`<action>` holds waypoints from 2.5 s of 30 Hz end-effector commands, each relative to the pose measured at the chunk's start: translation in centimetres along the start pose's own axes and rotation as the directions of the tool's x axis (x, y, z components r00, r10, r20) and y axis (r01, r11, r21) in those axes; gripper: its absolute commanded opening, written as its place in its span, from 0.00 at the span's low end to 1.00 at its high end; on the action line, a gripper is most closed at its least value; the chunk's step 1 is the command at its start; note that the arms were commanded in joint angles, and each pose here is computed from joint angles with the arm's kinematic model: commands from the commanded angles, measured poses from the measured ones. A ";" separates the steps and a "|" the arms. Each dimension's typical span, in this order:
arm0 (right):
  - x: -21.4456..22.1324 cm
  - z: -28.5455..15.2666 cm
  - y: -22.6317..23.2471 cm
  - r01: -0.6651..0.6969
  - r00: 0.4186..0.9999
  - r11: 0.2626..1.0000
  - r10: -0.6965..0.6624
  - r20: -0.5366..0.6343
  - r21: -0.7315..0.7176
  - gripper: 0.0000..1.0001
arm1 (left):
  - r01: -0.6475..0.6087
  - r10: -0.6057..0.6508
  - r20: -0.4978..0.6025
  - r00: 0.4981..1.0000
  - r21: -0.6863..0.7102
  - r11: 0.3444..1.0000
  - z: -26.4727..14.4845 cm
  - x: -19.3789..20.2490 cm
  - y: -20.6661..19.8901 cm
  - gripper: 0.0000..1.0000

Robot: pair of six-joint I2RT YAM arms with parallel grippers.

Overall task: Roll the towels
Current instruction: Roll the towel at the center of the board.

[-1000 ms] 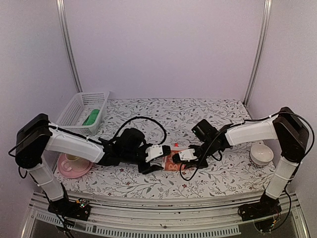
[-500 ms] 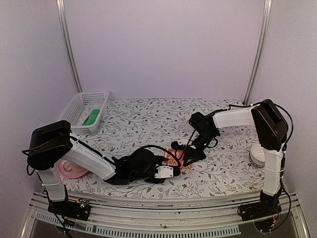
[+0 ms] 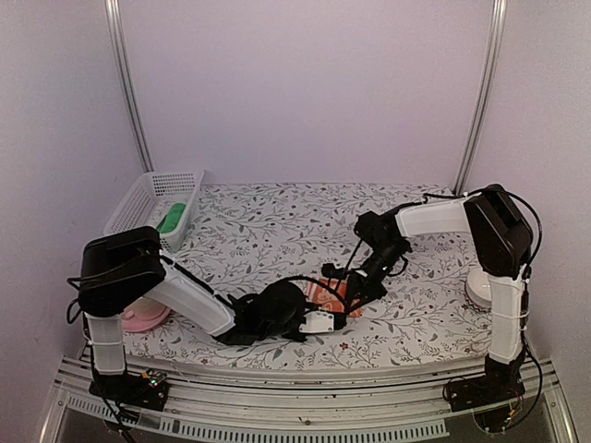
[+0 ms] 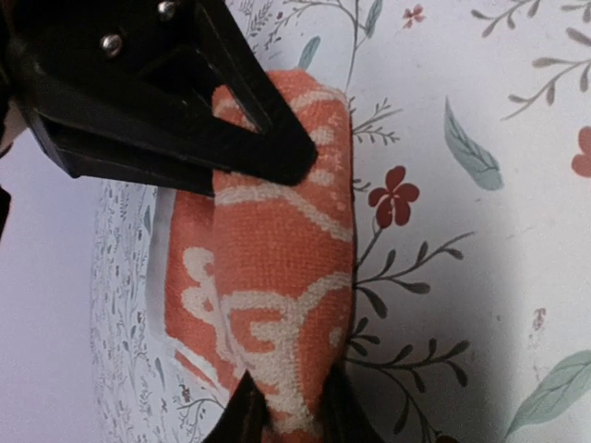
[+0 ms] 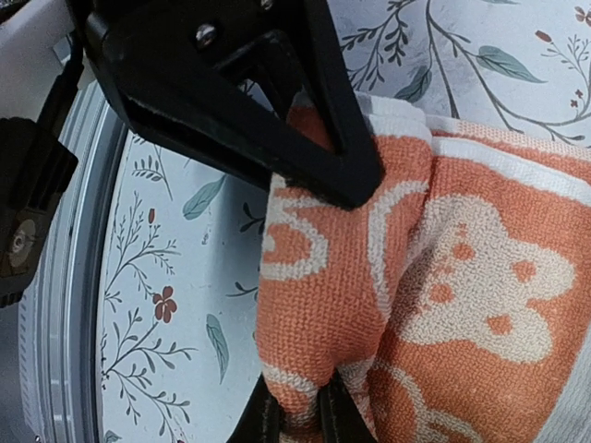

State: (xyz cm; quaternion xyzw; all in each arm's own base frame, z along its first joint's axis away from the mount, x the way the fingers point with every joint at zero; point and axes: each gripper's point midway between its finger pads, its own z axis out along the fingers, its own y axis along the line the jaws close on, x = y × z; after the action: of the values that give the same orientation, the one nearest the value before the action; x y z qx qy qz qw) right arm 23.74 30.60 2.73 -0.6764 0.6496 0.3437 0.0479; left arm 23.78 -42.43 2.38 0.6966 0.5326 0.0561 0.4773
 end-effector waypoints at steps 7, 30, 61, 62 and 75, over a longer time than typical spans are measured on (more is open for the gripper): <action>2.2 -1.8 0.2 0.005 0.997 0.996 0.002 -0.082 0.090 0.46 | 0.036 -0.030 -0.032 0.999 0.209 0.977 0.7 -0.6 -3.5 0.05; 9.6 -9.8 5.2 0.442 0.896 0.680 -0.358 -0.261 0.585 0.76 | 0.372 -0.273 -0.253 0.928 0.602 0.706 2.1 -2.7 -4.5 0.20; 2.9 -3.1 1.5 0.631 0.750 0.271 -0.452 -0.483 0.727 0.52 | 0.542 -0.414 -0.365 0.834 0.689 0.482 4.2 -0.9 -3.4 0.23; 2.9 -3.1 1.5 0.632 0.749 0.268 -0.451 -0.485 0.727 0.52 | 0.542 -0.414 -0.366 0.833 0.690 0.480 4.2 -0.9 -3.4 0.23; 3.6 -2.3 0.6 0.638 0.752 0.263 -0.414 -0.512 0.724 0.50 | 0.559 -0.426 -0.380 0.821 0.684 0.468 4.6 -0.8 -3.0 0.23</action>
State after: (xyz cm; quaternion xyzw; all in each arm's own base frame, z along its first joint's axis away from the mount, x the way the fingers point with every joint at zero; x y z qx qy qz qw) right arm 23.78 26.66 4.14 -0.7632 0.4520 -0.1414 0.4396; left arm 24.32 -48.73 2.50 0.6568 0.6791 -0.2912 0.1505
